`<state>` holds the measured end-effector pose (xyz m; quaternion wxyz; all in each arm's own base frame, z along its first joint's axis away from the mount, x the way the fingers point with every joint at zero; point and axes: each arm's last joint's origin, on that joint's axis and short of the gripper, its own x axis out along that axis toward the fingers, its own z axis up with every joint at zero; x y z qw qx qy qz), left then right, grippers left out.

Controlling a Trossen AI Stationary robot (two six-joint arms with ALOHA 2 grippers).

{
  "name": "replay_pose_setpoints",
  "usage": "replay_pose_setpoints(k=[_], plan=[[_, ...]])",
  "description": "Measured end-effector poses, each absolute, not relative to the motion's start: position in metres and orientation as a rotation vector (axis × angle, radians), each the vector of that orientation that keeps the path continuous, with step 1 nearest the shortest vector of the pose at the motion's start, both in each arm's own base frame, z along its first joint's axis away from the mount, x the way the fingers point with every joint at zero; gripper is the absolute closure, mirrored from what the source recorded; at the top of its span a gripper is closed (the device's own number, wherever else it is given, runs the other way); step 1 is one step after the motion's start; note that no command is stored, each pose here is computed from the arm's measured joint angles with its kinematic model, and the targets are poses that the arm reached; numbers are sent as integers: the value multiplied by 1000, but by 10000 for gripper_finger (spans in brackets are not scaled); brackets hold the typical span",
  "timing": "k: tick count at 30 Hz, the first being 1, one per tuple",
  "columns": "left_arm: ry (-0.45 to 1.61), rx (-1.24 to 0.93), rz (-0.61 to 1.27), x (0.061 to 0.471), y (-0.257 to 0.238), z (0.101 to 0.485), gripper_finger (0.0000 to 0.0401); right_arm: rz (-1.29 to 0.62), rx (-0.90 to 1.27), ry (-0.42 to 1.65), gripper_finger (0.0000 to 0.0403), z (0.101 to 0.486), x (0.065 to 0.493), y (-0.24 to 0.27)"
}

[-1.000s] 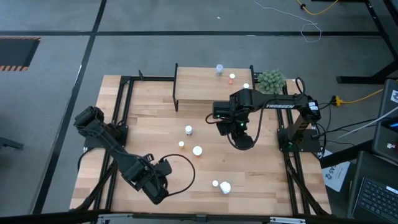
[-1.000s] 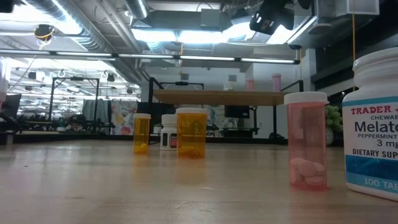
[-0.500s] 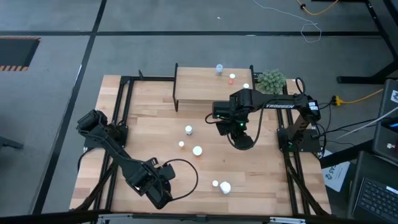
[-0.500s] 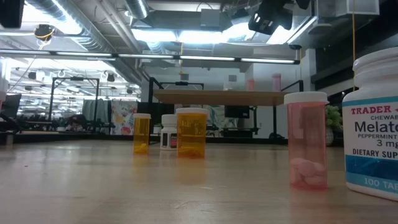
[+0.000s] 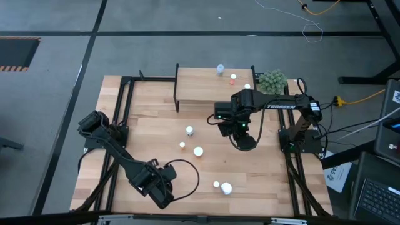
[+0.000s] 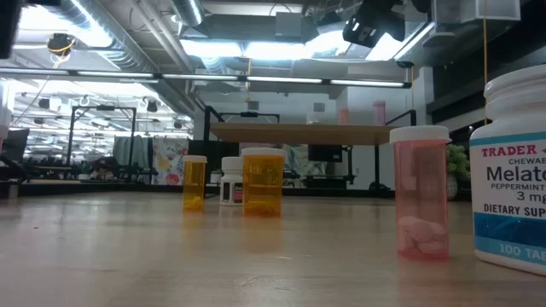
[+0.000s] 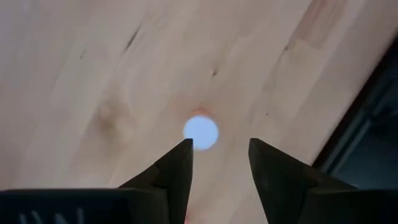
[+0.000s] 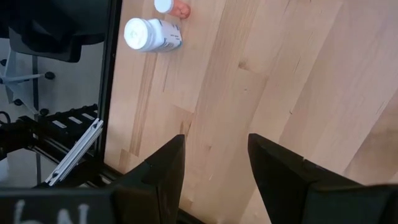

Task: Pick and place medicine bottles onto shelf by color
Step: Put the middle pink pill bottle on the shelf

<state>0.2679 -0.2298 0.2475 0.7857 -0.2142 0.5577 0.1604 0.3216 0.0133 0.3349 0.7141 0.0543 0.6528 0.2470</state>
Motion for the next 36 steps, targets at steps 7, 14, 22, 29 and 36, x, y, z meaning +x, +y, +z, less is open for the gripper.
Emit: replay_pose_setpoints(k=[7, 14, 22, 29, 36], plan=[[1215, -442, 397, 269, -222, 230, 249, 548, 119, 1446, 224, 335, 322, 13], [1214, -500, 371, 274, -219, 218, 249, 548, 119, 1446, 224, 335, 322, 13], [1212, -509, 375, 274, -218, 212, 249, 550, 117, 1445, 224, 335, 322, 13], [1224, -505, 377, 274, -217, 212, 249, 550, 117, 1445, 224, 335, 322, 13], [1255, -481, 401, 275, -218, 201, 249, 550, 117, 1446, 224, 335, 322, 13]])
